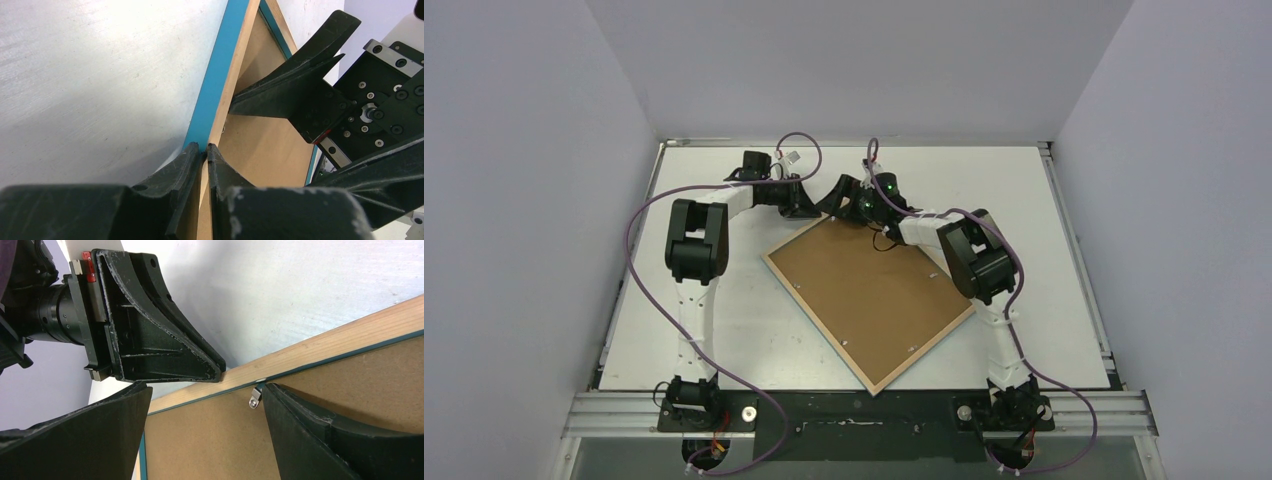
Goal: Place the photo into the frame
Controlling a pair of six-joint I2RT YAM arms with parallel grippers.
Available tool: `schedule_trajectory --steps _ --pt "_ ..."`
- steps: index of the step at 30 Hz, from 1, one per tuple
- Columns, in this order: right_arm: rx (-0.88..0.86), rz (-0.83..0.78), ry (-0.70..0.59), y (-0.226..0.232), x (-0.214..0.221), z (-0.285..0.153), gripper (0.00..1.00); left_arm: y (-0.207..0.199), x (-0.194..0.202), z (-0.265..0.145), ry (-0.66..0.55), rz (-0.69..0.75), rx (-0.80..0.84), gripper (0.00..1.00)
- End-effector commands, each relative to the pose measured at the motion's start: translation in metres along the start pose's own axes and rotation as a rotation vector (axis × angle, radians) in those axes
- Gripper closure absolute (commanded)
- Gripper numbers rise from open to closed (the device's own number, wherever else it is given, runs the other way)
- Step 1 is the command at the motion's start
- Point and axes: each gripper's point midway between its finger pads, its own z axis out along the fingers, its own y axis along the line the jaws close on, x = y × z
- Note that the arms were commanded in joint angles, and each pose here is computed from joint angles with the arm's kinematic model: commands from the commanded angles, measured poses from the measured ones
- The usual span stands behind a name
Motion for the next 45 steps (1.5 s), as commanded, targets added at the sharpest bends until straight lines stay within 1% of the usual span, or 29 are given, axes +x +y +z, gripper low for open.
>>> schedule_trajectory --steps 1,7,13,18,22,26,36,45 --pt "-0.018 -0.029 0.045 0.016 0.011 0.003 0.16 -0.004 0.016 0.005 0.050 -0.005 0.014 0.91" --pt "-0.044 -0.008 0.052 0.024 0.018 0.003 0.16 -0.003 0.020 0.007 0.065 -0.003 0.012 0.91" --pt "-0.106 0.000 0.054 0.032 0.017 0.006 0.16 -0.002 0.025 0.010 0.081 0.000 0.011 0.91" --pt "-0.203 -0.017 0.095 0.043 0.022 0.010 0.16 -0.001 0.028 0.011 0.093 -0.003 0.015 0.92" --pt "-0.247 -0.052 0.138 0.045 0.027 0.010 0.16 -0.002 0.031 0.013 0.109 0.000 0.018 0.92" --pt "-0.265 -0.088 0.173 0.043 0.031 0.008 0.16 -0.002 0.034 0.014 0.119 0.004 0.018 0.92" --pt "-0.296 -0.152 0.212 0.047 0.035 0.009 0.17 -0.004 0.038 0.016 0.133 0.011 0.019 0.93" --pt "-0.333 -0.169 0.227 0.060 0.039 0.014 0.17 -0.008 0.044 0.020 0.150 0.013 0.025 0.94"
